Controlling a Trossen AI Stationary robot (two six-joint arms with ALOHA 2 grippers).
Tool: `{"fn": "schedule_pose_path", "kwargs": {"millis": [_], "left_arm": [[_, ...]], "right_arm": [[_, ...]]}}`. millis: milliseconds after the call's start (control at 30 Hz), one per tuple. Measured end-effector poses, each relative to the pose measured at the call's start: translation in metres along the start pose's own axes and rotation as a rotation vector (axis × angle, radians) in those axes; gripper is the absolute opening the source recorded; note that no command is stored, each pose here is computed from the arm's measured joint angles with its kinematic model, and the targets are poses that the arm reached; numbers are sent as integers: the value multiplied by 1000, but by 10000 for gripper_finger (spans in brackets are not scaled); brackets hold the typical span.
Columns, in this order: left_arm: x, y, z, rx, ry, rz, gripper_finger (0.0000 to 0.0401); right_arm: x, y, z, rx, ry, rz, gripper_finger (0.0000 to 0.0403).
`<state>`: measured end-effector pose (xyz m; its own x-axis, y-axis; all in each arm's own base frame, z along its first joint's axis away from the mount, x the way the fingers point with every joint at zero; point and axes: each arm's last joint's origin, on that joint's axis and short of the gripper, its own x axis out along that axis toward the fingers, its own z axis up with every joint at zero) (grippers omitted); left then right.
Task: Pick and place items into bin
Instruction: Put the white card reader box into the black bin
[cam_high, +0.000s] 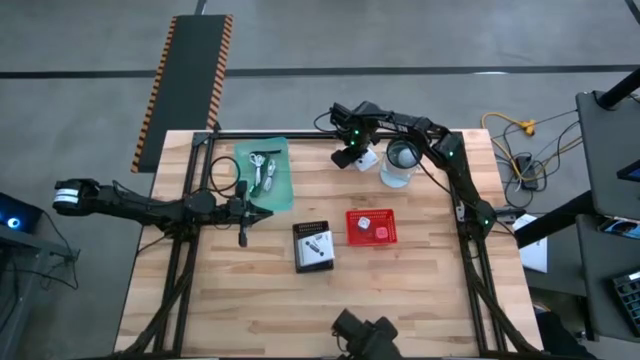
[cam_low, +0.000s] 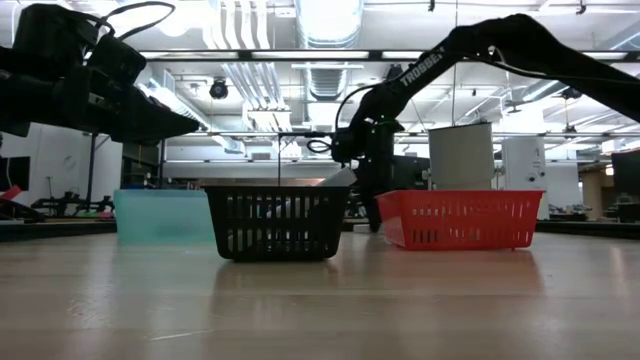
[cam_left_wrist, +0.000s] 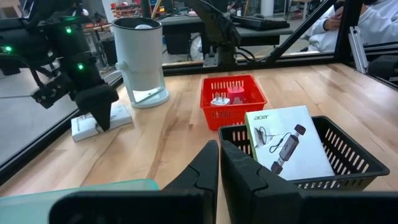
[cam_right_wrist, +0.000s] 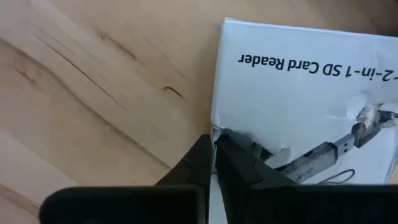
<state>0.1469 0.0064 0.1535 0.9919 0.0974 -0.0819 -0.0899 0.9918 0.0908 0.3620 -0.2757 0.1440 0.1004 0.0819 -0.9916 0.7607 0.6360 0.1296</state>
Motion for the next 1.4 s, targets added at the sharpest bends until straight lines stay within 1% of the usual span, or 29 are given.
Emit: {"fn": "schedule_pose_path", "kwargs": {"millis": [133, 400, 667, 800, 1067, 1233, 1400], "left_arm": [[0, 0, 0, 2, 0, 0, 0], [0, 0, 0, 4, 0, 0, 0], [0, 0, 0, 6, -1, 0, 0], [0, 0, 0, 8, 0, 0, 0], [0, 0, 0, 8, -3, 1, 0], [0, 0, 0, 8, -2, 1, 0], [0, 0, 0, 8, -2, 1, 0]], "right_arm": [[-7, 9, -3, -22, -13, 0, 9], [-18, 37, -13, -120, -36, 5, 8], [-49, 71, -34, -213, -73, -1, 8], [-68, 96, -52, -314, -98, 10, 8], [-91, 161, -103, -598, -147, -9, 8], [-95, 198, -139, -739, -155, -29, 8], [-86, 229, -174, -833, -116, -43, 8]]}}
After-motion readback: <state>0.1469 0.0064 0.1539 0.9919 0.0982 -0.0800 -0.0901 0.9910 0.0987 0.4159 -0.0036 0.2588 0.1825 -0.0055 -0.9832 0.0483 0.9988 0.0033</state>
